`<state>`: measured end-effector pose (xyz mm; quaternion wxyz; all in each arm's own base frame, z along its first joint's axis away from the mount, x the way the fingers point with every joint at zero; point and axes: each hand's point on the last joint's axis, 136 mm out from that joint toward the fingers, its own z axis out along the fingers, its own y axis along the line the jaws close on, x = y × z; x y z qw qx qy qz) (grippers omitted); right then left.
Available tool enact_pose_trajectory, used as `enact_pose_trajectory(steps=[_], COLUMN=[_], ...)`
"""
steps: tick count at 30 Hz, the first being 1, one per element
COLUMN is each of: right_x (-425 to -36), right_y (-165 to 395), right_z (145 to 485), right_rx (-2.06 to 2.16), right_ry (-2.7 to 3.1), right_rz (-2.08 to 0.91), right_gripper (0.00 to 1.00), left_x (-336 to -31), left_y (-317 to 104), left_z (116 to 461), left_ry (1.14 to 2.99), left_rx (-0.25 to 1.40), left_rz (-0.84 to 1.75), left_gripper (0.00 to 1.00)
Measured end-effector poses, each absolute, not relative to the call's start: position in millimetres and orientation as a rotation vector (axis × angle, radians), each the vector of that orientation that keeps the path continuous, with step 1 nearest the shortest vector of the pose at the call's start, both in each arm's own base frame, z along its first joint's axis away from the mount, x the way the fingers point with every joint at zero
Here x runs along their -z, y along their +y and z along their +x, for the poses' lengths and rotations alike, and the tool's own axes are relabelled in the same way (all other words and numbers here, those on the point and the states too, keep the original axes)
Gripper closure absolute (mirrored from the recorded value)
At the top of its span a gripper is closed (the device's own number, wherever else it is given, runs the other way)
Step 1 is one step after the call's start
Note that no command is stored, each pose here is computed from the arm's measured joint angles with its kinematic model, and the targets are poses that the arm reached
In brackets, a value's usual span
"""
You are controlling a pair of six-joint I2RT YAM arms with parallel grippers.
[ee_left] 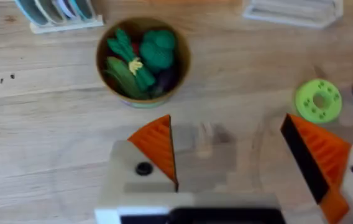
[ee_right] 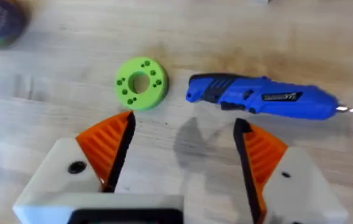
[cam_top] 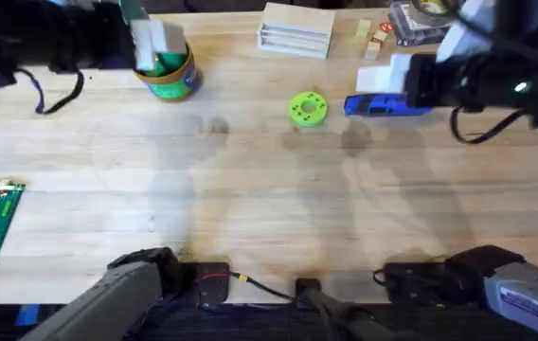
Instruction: Pick up the gripper from the table and insert it into the empty holder that is missing its gripper. Then pick up a screw, insert it into the mounting hole, and use the screwdriver to tighten it. Finally, clean up the table by picking up the vegetable and placing it into the bucket.
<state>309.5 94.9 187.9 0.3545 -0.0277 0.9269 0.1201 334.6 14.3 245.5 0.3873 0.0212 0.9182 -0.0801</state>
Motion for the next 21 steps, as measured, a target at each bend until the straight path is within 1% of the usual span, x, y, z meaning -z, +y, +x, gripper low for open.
enact_pose_trajectory(steps=[2,3,5,6,8,9,10,11,16,17,18,21], right_x=[-210,-219,-235,-242,-250,-253,-255,-256,-251,-250,-250,-251], right_y=[95,94,94,93,93,92,92,92,90,90,90,90], right_z=[308,306,302,300,295,293,292,291,282,281,281,280], right_rx=[-0.299,-0.295,-0.29,-0.287,-0.287,-0.286,-0.288,-0.286,-0.283,-0.283,-0.283,-0.286], right_ry=[2.388,2.388,2.391,2.393,2.398,2.402,2.403,2.405,2.444,2.448,2.449,2.446], right_rz=[-0.107,-0.119,-0.137,-0.144,-0.154,-0.158,-0.161,-0.165,-0.167,-0.167,-0.166,-0.162], right_gripper=[0.01,0.01,0.011,0.01,0.01,0.01,0.01,0.01,0.01,0.01,0.01,0.01], left_x=[-248,-251,-257,-262,-271,-277,-282,-287,-308,-310,-312,-314], left_y=[-1,-10,-23,-30,-39,-43,-46,-49,-52,-52,-52,-52], left_z=[315,304,288,278,265,259,254,249,230,228,226,222], left_ry=[2.357,2.36,2.349,2.333,2.297,2.272,2.25,2.223,2.126,2.116,2.107,2.096], left_rx=[0.205,0.208,0.21,0.211,0.209,0.205,0.203,0.198,0.177,0.174,0.171,0.168], left_rz=[0.153,0.208,0.286,0.328,0.386,0.417,0.436,0.459,0.478,0.478,0.479,0.479], left_gripper=[0.021,0.101,0.377,0.559,0.846,0.961,0.973,0.868,0.081,0.032,0.013,0.006])
